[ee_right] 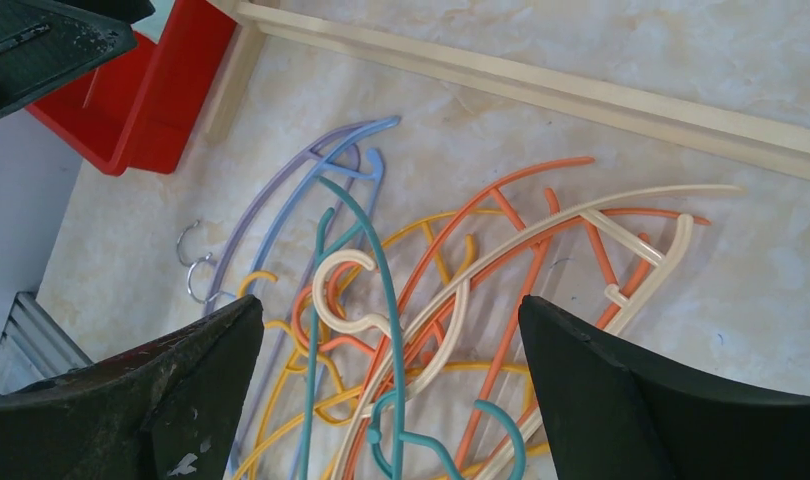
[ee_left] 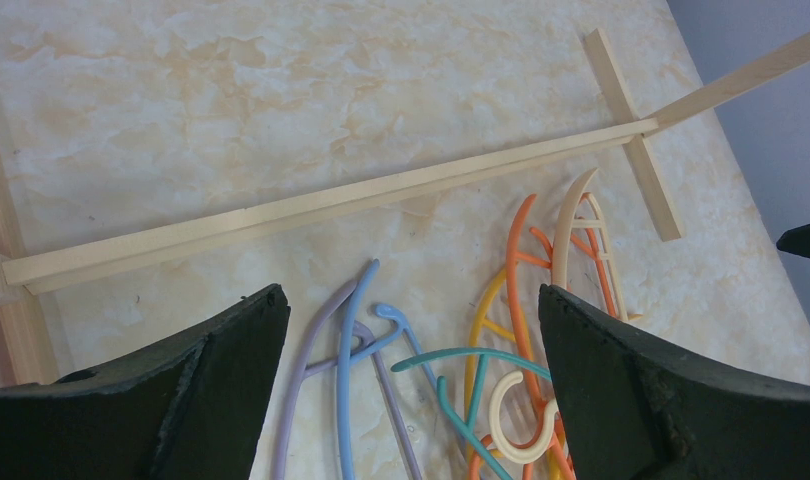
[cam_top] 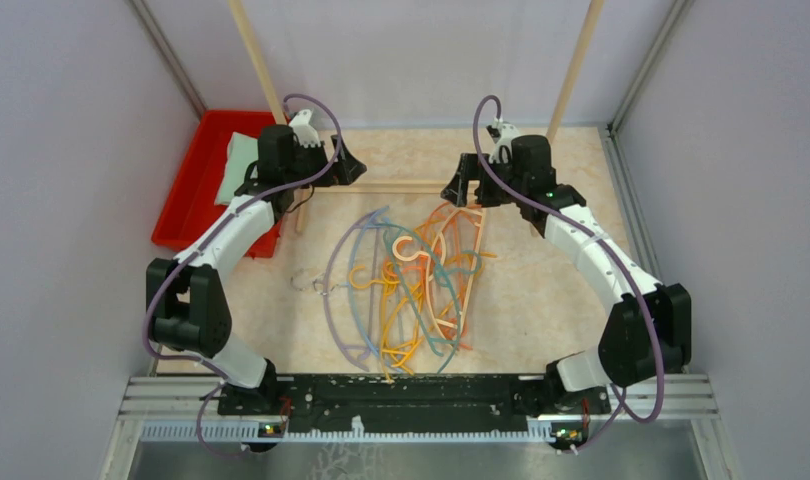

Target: Organize the hangers

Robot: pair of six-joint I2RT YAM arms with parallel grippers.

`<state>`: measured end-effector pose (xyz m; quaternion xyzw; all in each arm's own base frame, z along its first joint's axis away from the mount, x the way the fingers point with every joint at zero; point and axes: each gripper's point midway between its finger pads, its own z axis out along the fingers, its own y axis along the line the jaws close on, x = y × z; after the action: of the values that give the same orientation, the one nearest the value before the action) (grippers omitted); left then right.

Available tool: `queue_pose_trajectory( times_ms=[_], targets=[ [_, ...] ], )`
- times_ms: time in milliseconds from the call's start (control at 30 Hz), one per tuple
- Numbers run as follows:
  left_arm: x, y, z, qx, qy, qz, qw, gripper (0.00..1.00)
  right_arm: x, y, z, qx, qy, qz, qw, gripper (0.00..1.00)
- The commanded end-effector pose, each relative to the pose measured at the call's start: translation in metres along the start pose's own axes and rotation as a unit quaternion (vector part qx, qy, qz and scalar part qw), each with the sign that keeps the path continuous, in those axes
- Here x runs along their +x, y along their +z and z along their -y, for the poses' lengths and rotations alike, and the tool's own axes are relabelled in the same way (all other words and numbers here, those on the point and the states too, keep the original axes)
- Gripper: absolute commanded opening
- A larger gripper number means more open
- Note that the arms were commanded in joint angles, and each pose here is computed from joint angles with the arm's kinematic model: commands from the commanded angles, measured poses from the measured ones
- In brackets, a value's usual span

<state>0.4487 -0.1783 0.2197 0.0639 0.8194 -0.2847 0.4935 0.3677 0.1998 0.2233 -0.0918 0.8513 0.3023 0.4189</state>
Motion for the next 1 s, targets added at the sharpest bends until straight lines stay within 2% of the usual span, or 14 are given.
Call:
queue_pose_trajectory(
  times_ms=[0,67,267,433,500,633,767,900,967],
  targets=[
    [-0.006,-0.006,0.003,0.000,0.010,0.009,1.000,1.00,-0.042,-0.022,-0.025,-0.020,-0.036,0.060,0.997,0.99],
    [-0.006,-0.005,0.003,-0.001,0.010,0.008,1.000,1.00,-0.043,-0.022,-0.025,-0.019,-0.018,0.061,0.998,0.99],
    [-0.004,-0.005,0.002,-0.002,0.010,0.007,1.000,1.00,-0.028,-0.019,-0.043,-0.084,-0.022,0.038,0.995,0.99],
    [-0.003,-0.005,0.000,-0.005,0.013,0.004,1.000,1.00,-0.020,-0.019,-0.038,-0.078,-0.007,0.040,0.996,0.98],
    [-0.003,-0.006,-0.001,-0.009,0.017,0.004,1.000,1.00,-0.011,-0.021,-0.040,-0.087,-0.012,0.021,0.996,0.91],
    [0.002,-0.006,-0.004,-0.015,0.019,-0.002,1.000,1.00,0.026,-0.025,-0.050,-0.135,-0.021,-0.050,0.989,0.70],
    [0.009,-0.006,-0.007,-0.019,0.009,-0.009,1.000,1.00,0.068,-0.035,-0.052,-0.142,-0.026,-0.082,0.986,0.65],
    [0.017,-0.006,-0.013,-0.032,0.005,-0.020,0.999,1.00,0.116,-0.047,-0.048,-0.139,-0.004,-0.125,0.982,0.51],
    [0.020,-0.006,-0.016,-0.039,0.006,-0.025,0.999,0.99,0.136,-0.056,-0.048,-0.138,0.003,-0.139,0.981,0.50]
  ],
)
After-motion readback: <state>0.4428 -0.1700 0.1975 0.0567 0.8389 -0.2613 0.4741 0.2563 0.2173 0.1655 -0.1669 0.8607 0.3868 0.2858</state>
